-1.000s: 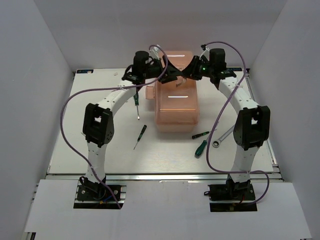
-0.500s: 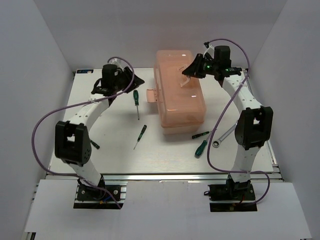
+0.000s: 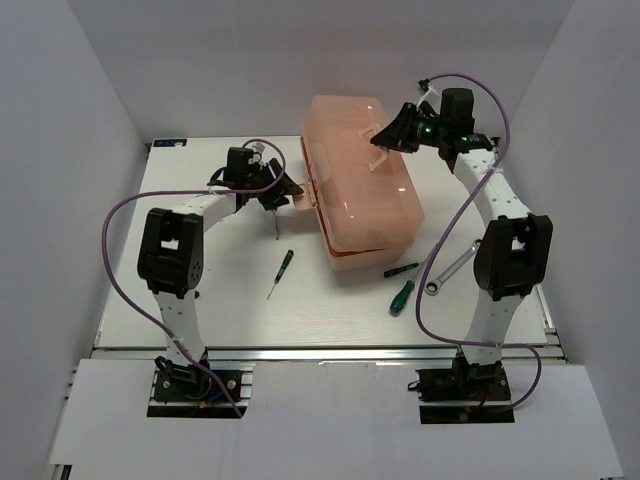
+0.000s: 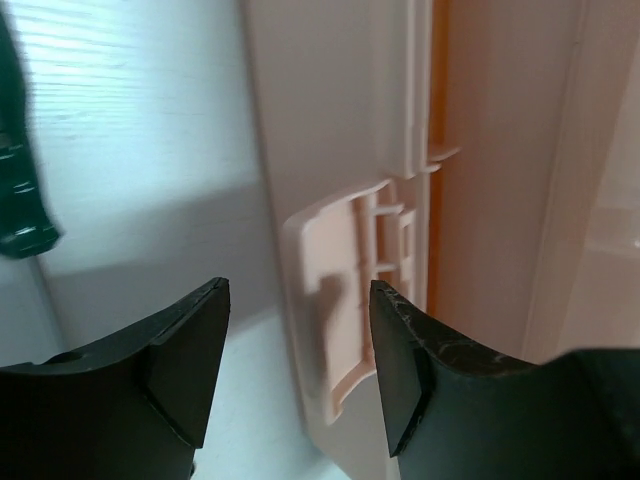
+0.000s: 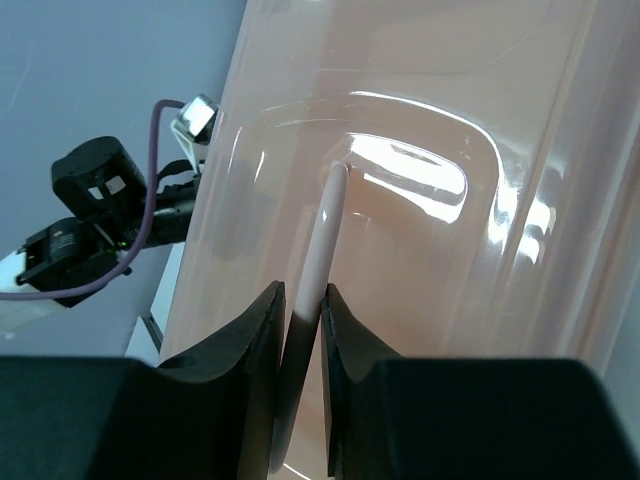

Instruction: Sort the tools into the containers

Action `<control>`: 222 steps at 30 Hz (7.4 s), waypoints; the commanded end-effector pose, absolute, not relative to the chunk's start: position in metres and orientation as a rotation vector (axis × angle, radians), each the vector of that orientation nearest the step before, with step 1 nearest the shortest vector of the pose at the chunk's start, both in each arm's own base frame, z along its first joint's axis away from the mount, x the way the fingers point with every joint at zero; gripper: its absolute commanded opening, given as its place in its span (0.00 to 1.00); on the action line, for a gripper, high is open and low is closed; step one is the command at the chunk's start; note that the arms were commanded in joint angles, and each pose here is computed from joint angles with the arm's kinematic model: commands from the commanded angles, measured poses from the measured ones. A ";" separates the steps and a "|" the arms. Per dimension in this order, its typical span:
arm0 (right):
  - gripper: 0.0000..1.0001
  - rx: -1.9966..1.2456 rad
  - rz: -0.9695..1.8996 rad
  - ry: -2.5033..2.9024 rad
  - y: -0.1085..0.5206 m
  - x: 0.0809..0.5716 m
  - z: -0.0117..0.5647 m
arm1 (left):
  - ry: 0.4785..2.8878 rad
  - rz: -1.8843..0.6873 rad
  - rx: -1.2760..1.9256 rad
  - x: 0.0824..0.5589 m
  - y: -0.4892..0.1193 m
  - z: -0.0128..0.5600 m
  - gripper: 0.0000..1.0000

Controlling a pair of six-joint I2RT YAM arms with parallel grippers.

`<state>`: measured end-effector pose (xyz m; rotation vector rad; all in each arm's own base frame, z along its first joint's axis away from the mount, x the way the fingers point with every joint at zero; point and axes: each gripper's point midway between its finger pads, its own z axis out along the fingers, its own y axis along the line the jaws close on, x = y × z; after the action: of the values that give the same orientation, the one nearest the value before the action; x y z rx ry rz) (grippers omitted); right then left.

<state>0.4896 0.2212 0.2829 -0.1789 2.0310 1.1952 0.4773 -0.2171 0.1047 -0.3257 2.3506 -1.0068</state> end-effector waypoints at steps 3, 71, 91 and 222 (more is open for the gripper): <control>0.00 -0.428 1.214 1.678 0.217 0.471 0.386 | 2.223 -1.247 -0.208 0.486 -0.253 0.133 0.67; 0.79 -1.159 0.706 1.251 0.095 0.366 0.376 | 2.173 -1.250 -0.241 0.490 -0.203 0.183 0.62; 0.39 -2.254 0.726 1.166 0.164 0.194 0.152 | 2.448 -0.698 -0.303 0.382 -0.136 0.131 0.23; 0.88 -0.586 0.855 1.662 0.130 0.401 0.334 | 2.037 -0.388 -0.134 0.491 -0.143 0.240 0.00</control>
<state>0.4158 0.1272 0.3189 -0.5095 1.7146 0.8817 0.4897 -0.1211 0.1619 -0.2019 2.1960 -0.2019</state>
